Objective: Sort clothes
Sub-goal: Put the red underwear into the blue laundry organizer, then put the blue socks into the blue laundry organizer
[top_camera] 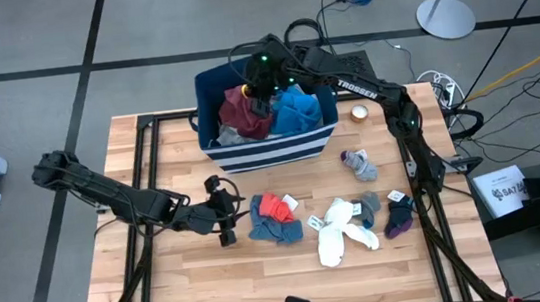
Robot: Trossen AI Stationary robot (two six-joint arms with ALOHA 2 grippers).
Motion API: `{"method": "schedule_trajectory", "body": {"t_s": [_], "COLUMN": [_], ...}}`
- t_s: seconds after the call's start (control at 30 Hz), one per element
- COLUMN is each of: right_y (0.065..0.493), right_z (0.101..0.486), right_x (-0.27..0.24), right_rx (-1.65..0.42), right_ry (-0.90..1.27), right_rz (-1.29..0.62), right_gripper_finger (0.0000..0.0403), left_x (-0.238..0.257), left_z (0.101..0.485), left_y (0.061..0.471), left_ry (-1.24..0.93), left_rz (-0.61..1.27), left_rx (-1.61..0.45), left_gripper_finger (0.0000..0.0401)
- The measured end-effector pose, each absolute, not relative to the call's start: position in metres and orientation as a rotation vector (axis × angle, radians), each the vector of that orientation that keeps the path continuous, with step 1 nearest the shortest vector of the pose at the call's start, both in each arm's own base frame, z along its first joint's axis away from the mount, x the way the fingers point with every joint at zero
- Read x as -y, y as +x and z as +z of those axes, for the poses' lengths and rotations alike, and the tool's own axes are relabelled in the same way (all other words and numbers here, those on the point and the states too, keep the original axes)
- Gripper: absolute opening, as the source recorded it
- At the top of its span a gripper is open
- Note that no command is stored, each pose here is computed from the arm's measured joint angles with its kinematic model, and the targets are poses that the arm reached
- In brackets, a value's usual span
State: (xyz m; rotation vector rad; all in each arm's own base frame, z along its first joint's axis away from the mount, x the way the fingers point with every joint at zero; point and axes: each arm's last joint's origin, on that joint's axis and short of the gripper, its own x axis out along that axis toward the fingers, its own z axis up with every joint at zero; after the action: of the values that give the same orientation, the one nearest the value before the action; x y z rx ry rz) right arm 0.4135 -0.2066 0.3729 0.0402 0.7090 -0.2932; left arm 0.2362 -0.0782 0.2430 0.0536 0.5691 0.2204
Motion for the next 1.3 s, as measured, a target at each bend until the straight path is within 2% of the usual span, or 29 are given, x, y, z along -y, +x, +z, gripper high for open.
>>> {"method": "schedule_trajectory", "body": {"t_s": [0.37, 0.57, 0.97, 1.3], "right_y": [0.409, 0.394, 0.327, 0.279], "right_z": [0.375, 0.398, 0.475, 0.490], "right_x": [0.203, 0.196, 0.157, 0.102], "right_rx": [-0.741, -0.694, -0.557, -0.725], "right_ry": [0.068, 0.038, 0.082, 0.159], "right_rz": [-0.294, -0.314, -0.343, -0.259], "right_gripper_finger": [0.0192, 0.0243, 0.0254, 0.0254], "left_x": [0.078, 0.078, 0.078, 0.079], "left_z": [0.243, 0.243, 0.247, 0.255], "left_y": [0.236, 0.236, 0.239, 0.244], "left_ry": [0.059, 0.059, 0.037, 0.010], "left_rz": [0.237, 0.238, 0.235, 0.228], "left_rx": [-0.565, -0.563, -0.522, -0.436], "left_gripper_finger": [0.0177, 0.0177, 0.0177, 0.0177]}}
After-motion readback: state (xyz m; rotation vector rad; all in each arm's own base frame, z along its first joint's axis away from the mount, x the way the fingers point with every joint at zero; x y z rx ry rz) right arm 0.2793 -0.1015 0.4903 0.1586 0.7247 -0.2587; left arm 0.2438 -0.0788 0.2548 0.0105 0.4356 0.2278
